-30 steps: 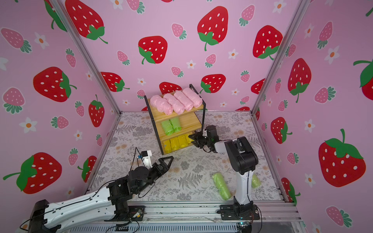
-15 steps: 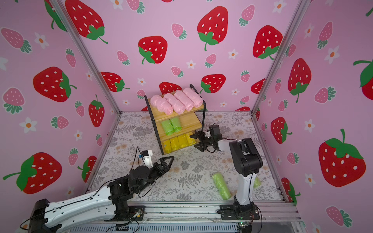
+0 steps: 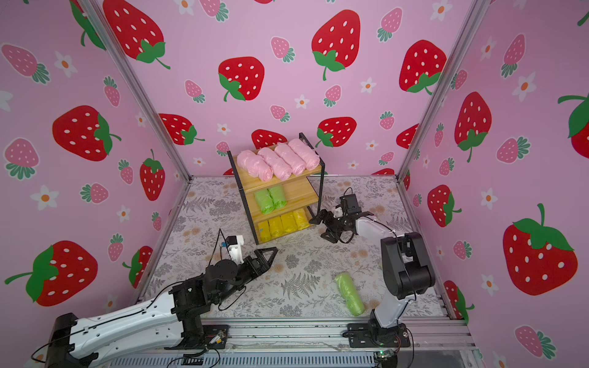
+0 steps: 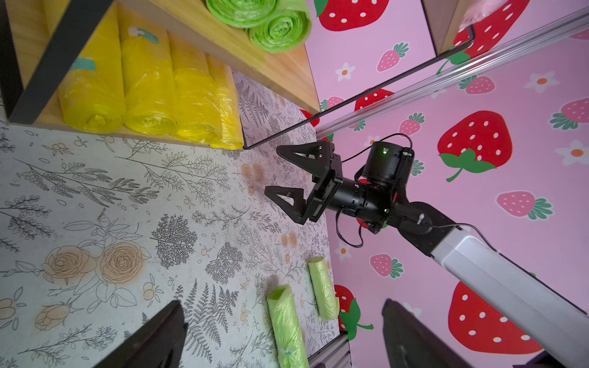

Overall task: Sort the rolls of trash bags by color and place them on the shelf
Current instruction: Pick up the roll of trash bags from the center of the board.

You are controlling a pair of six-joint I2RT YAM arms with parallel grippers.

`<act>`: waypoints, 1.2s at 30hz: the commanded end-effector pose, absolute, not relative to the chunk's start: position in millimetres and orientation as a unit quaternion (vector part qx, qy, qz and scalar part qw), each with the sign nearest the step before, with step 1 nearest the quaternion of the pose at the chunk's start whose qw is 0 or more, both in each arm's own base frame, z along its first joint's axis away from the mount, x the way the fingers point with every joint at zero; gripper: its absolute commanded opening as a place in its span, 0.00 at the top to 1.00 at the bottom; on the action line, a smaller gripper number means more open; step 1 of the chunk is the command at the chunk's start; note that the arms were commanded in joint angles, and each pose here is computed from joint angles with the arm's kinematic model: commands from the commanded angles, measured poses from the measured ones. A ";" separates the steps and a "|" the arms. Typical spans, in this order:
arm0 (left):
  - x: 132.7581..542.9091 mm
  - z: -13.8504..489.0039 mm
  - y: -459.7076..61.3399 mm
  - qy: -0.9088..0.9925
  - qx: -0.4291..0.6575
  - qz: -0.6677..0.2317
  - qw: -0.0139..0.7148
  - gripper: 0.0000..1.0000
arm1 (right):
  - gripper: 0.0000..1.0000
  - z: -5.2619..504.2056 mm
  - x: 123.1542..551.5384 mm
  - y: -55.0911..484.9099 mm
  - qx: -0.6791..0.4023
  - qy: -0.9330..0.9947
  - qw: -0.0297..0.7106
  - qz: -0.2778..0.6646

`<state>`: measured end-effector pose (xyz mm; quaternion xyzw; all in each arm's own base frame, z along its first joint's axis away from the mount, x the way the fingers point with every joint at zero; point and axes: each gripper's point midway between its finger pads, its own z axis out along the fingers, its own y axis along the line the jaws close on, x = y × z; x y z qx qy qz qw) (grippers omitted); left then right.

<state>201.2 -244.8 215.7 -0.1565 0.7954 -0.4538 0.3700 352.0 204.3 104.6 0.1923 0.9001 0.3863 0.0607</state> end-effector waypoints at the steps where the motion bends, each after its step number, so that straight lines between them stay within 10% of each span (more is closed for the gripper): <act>1: 201.9 230.2 -247.9 0.790 -0.148 -0.463 0.374 0.00 | 0.05 95.1 307.2 172.0 0.153 0.942 0.044 0.294; 19: 201.2 220.1 -265.1 0.796 -0.135 -0.473 0.354 0.00 | 0.01 88.6 159.2 101.1 0.146 0.982 0.012 0.123; 36: 197.8 219.2 -269.3 0.801 -0.129 -0.476 0.340 0.00 | 0.05 51.3 121.1 79.5 0.138 0.990 0.001 -0.029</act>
